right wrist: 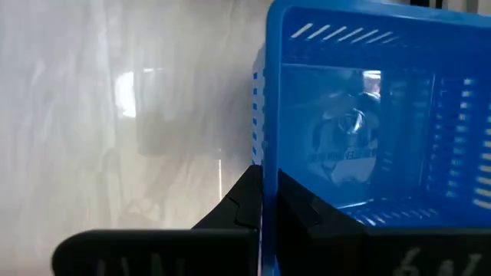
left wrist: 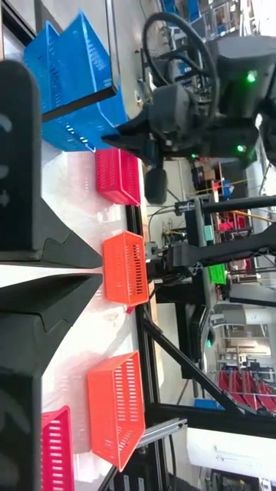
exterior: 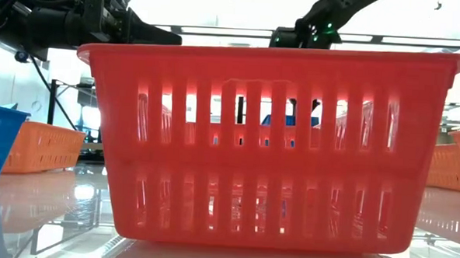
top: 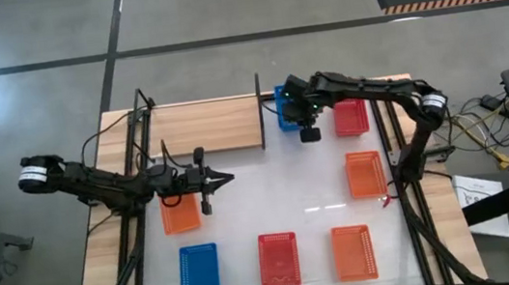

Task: Stack baskets on shelf by color
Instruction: Stack the middle blue bin on top of the top right blue bin

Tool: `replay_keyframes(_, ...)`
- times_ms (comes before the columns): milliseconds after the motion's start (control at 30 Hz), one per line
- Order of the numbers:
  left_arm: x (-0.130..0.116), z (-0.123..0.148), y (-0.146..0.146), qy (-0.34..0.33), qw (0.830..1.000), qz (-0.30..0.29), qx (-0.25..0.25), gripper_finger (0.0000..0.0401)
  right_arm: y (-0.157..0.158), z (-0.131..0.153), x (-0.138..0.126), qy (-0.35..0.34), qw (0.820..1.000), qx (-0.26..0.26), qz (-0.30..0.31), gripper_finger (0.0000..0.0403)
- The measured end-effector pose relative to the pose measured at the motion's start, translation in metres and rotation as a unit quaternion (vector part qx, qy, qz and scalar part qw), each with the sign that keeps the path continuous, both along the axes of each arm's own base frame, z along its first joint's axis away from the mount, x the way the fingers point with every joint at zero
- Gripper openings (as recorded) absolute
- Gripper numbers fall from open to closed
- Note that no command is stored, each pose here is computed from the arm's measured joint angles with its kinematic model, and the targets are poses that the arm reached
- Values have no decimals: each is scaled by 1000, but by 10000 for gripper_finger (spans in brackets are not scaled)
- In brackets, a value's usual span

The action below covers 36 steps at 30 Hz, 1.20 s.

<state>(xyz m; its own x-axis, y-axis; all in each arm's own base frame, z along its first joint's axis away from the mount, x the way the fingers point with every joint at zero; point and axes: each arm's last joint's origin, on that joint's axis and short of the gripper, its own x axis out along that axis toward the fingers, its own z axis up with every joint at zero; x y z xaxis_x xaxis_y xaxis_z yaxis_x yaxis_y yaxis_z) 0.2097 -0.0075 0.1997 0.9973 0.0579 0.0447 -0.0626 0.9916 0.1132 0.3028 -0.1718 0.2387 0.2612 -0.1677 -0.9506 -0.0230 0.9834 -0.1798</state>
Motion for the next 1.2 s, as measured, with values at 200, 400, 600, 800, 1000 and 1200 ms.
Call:
replay_keyframes(200, 0, 1, 0, -2, 1000, 0, 0, 6, -4, -9, 5, 10, 1000, 5, -9, 8)
replay_keyframes(400, 0, 1, 0, -2, 1000, 0, 0, 6, -8, -16, 6, 17, 1000, 12, -23, 8)
replay_keyframes(600, 0, 1, 0, -2, 1000, 0, 0, 6, -9, -19, 8, 18, 999, 17, -40, 9)
replay_keyframes(800, 0, 1, 0, -4, 1000, 0, 0, 6, -9, -19, 8, 13, 998, 20, -56, 33)
replay_keyframes(1000, 0, 1, 0, -4, 1000, 0, -1, 6, -10, -18, 9, -1, 997, 21, -78, 87)
replay_keyframes(1200, 0, 0, 0, -1, 1000, 0, -2, 6, -7, -10, 3, 9, 996, 11, -93, 111)
